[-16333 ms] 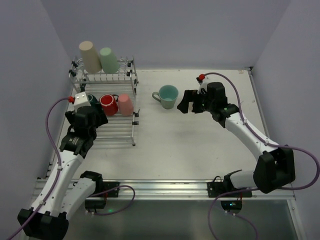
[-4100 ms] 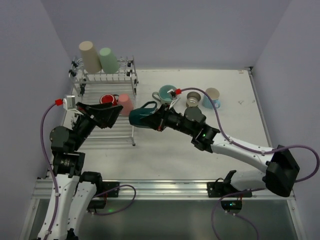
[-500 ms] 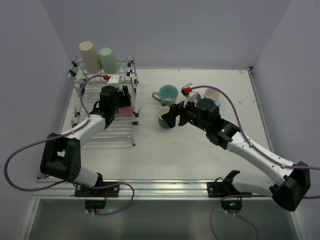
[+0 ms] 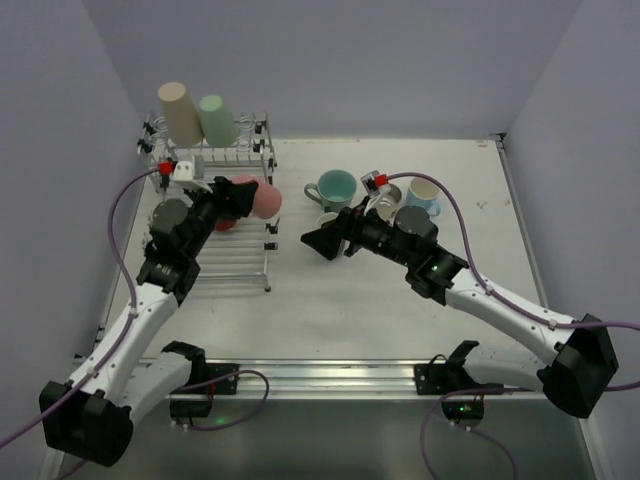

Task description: Unload the cups from the dish rack

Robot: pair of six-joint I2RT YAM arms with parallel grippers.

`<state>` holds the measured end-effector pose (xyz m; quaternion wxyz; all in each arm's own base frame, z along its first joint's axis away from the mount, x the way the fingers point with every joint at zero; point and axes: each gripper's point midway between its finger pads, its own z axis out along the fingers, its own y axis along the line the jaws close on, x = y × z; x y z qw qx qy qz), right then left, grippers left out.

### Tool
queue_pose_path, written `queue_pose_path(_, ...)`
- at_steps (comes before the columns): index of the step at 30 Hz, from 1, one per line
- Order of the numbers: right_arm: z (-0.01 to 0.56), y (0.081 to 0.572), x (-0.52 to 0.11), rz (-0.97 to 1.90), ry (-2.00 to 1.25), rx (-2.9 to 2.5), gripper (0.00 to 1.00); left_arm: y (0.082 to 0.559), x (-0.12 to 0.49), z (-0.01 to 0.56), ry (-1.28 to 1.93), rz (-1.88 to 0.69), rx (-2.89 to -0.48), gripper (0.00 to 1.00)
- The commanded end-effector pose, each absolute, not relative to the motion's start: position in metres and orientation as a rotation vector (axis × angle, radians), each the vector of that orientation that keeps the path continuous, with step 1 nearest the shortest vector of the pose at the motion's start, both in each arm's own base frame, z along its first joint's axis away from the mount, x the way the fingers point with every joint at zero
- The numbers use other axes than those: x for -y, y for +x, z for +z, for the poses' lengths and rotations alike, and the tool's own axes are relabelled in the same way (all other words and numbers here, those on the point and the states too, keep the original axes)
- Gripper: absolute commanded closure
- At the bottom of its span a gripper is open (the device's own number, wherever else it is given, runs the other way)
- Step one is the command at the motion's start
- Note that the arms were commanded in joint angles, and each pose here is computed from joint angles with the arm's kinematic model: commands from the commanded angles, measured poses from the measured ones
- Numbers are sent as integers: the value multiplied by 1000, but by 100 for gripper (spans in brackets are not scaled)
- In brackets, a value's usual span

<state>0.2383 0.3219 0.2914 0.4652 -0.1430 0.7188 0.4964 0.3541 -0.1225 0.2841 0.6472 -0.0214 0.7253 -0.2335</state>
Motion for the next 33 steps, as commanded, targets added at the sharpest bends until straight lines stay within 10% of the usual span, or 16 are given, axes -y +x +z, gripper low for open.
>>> queue_pose_path(1, 325, 224, -342, 1468, -316, -1607, 10, 316, 154, 299, -10, -816, -1593, 69)
queue_pose_path(14, 334, 221, -349, 1604, -244, -1555, 11, 240, 182, 353, 58, -1281, -1327, 71)
queue_pose_path(33, 337, 192, -343, 1774, -258, -1446, 15, 229, 179, 358, 19, -1305, -1240, 75)
